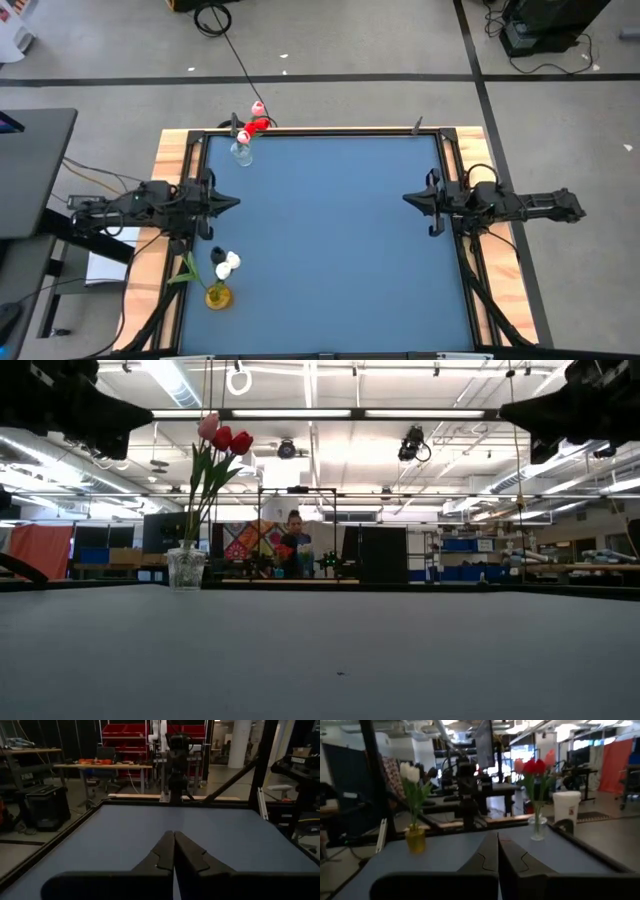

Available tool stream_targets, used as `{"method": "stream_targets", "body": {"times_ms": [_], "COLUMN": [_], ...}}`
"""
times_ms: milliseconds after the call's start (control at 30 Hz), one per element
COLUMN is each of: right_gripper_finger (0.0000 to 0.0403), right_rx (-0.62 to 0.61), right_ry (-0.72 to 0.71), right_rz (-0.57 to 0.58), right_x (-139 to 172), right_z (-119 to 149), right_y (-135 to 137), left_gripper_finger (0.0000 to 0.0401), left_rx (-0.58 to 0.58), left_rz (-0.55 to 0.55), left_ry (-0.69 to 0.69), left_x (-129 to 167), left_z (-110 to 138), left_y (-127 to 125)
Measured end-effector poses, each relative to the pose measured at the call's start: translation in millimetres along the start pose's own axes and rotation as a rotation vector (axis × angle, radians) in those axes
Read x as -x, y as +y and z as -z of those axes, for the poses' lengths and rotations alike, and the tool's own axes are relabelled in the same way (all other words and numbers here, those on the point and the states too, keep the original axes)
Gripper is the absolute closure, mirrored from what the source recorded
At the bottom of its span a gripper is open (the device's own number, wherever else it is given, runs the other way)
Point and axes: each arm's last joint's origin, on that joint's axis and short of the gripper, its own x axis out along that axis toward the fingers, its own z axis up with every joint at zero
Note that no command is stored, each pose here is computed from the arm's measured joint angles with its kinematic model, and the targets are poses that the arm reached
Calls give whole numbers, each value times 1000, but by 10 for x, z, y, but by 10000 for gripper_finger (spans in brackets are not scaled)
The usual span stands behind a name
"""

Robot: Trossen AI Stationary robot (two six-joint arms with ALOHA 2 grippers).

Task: Sort flowers into vase by color
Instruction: Return To Home Position

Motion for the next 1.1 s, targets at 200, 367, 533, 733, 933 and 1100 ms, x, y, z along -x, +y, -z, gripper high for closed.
{"method": "stream_targets", "body": {"times_ms": [200, 367, 533, 733, 933, 1100], "right_gripper_finger": [403, 403, 403, 403, 403, 403], "right_rx": [-8, 19, 63, 69, 75, 73], "right_ry": [-23, -27, -52, 16, 20, 15], "right_rz": [-21, -21, -21, -19, -17, -21], "right_x": [-12, 5, 49, 75, 76, 73], "right_z": [154, 179, 160, 231, 237, 258], "right_y": [-3, -8, -14, -23, -24, -24], "left_gripper_finger": [390, 389, 389, 389, 388, 388], "left_rx": [13, 5, -11, -16, -32, 0], "left_rz": [0, 0, -2, -2, -2, -2], "left_ry": [12, 15, 44, 32, -5, -62], "left_x": [-42, -72, -91, -90, -104, -189], "left_z": [98, 168, 240, 227, 224, 427], "left_y": [-3, -5, -4, -4, -5, -11]}}
